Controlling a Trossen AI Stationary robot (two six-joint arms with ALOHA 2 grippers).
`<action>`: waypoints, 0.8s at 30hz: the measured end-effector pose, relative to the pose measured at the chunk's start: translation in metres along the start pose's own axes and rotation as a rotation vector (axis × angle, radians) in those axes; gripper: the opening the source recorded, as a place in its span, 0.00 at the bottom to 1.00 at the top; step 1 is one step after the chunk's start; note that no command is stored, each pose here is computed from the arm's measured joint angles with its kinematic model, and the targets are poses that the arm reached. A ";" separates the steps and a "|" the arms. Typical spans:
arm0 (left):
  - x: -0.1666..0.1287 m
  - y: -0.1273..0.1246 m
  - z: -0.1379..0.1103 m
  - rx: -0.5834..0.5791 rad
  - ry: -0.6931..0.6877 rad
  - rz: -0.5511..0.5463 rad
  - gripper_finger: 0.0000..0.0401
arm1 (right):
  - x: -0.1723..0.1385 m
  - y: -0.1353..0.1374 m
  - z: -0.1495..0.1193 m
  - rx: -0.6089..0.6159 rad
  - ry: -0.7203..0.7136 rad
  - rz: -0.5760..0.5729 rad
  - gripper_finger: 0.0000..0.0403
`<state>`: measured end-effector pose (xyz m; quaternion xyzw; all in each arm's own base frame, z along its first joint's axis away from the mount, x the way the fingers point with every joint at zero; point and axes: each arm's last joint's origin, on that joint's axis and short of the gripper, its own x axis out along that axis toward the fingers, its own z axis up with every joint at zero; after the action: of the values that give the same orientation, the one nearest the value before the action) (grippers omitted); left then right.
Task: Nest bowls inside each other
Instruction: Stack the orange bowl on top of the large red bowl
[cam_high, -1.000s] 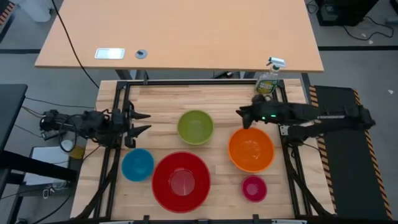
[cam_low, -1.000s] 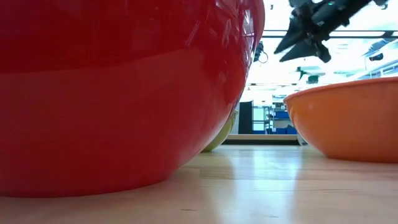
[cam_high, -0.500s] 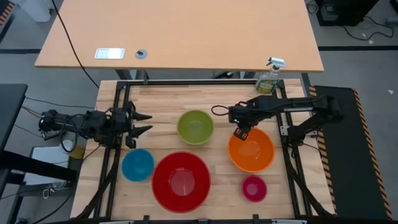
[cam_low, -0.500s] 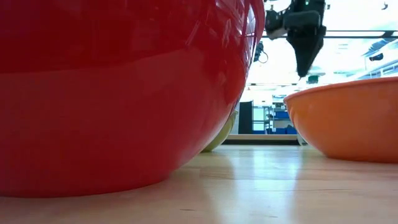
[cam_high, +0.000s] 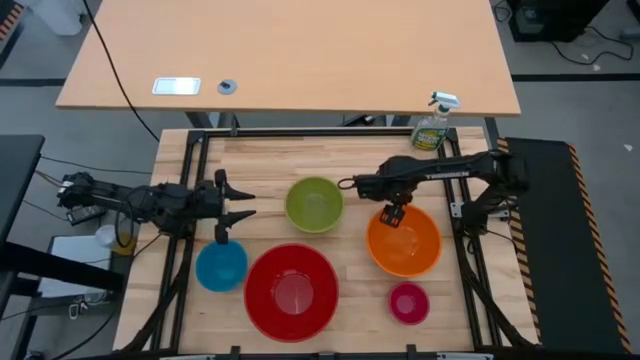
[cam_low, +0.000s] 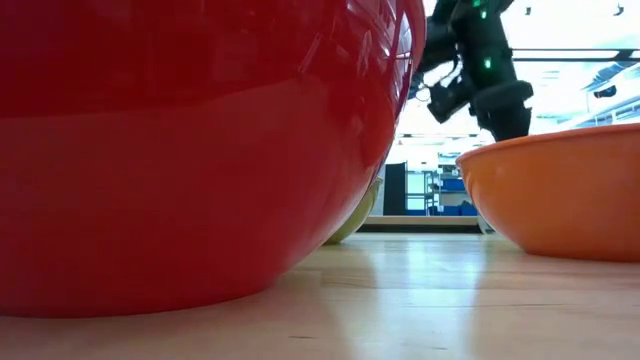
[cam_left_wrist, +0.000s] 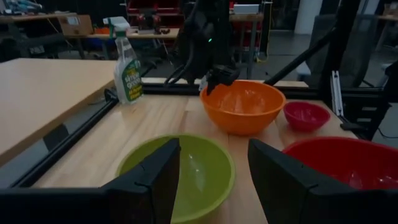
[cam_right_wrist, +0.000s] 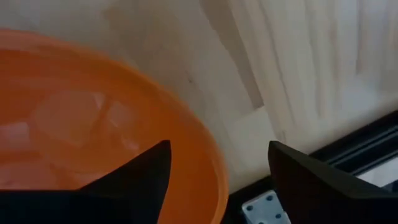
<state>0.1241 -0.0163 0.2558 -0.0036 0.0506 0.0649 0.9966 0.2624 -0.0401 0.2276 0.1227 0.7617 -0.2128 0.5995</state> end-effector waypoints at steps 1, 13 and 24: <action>0.000 0.000 0.000 0.000 0.000 0.000 0.48 | 0.005 -0.002 0.000 -0.004 0.010 0.005 0.65; -0.001 0.000 0.001 -0.004 -0.007 0.000 0.48 | 0.036 0.000 0.005 -0.095 -0.036 0.091 0.23; -0.006 0.002 0.007 -0.005 -0.006 0.000 0.48 | 0.006 0.004 0.013 -0.013 -0.067 0.242 0.04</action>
<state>0.1189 -0.0152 0.2631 -0.0057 0.0474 0.0650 0.9967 0.2735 -0.0434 0.2186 0.2024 0.7224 -0.1380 0.6467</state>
